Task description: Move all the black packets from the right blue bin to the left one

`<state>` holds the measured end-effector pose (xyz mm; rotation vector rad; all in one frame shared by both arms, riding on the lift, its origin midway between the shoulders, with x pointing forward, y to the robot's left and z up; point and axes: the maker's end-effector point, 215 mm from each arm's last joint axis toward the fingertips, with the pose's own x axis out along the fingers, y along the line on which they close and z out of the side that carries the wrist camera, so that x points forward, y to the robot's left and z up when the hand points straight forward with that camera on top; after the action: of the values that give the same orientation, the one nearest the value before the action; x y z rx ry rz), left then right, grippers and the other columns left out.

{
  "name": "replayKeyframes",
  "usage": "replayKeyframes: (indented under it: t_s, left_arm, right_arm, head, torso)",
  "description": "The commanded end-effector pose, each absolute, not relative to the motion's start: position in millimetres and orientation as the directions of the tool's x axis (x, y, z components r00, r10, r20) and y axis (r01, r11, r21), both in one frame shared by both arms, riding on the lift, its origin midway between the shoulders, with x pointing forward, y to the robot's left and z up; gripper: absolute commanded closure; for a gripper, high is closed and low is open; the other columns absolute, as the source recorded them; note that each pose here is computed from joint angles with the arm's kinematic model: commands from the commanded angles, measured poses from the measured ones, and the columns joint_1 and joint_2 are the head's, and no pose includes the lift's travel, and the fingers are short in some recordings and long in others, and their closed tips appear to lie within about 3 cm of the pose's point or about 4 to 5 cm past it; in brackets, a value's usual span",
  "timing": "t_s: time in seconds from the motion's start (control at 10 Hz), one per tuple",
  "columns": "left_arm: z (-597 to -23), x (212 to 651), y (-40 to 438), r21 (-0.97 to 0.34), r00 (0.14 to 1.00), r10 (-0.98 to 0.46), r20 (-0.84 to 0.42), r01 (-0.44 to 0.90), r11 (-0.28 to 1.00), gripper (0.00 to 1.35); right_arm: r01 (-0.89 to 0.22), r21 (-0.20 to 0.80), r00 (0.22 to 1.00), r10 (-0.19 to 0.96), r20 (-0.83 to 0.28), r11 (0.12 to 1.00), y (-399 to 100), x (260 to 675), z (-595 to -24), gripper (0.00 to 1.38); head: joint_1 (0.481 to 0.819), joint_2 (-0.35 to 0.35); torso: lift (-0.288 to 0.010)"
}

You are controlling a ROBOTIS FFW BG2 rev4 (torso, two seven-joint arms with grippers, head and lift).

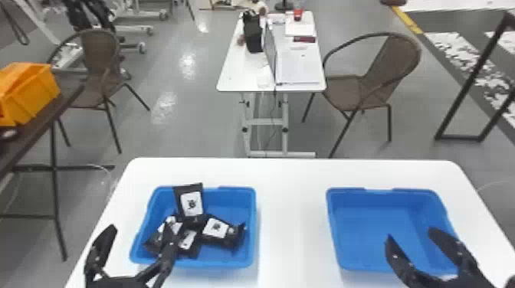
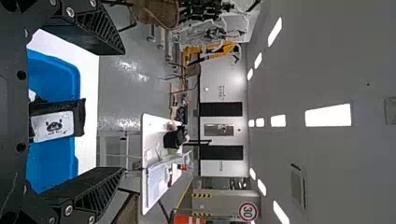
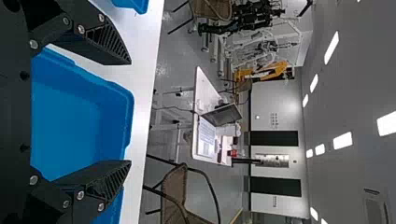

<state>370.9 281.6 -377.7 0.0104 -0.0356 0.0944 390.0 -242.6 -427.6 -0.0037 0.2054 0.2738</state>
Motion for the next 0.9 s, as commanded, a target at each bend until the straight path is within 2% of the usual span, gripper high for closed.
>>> replayKeyframes:
  t_s: [0.0, 0.8]
  left_arm:
    - [-379.8, 370.5, 273.5, -0.025, 0.994, 0.106, 0.031, -0.105, 0.994, 0.15]
    - [-381.3, 370.2, 276.0, -0.040, 0.992, 0.122, 0.028, -0.120, 0.992, 0.15]
  right_arm:
    - [-0.267, 0.025, 0.943, 0.267, -0.201, 0.963, -242.6, 390.2, -427.2, 0.30]
    - [-0.263, 0.043, 0.944, 0.266, -0.193, 0.964, -243.6, 390.9, -428.2, 0.30]
  head:
    - [0.695, 0.060]
    - [0.695, 0.051]
  torso:
    - [0.000]
    - [0.000]
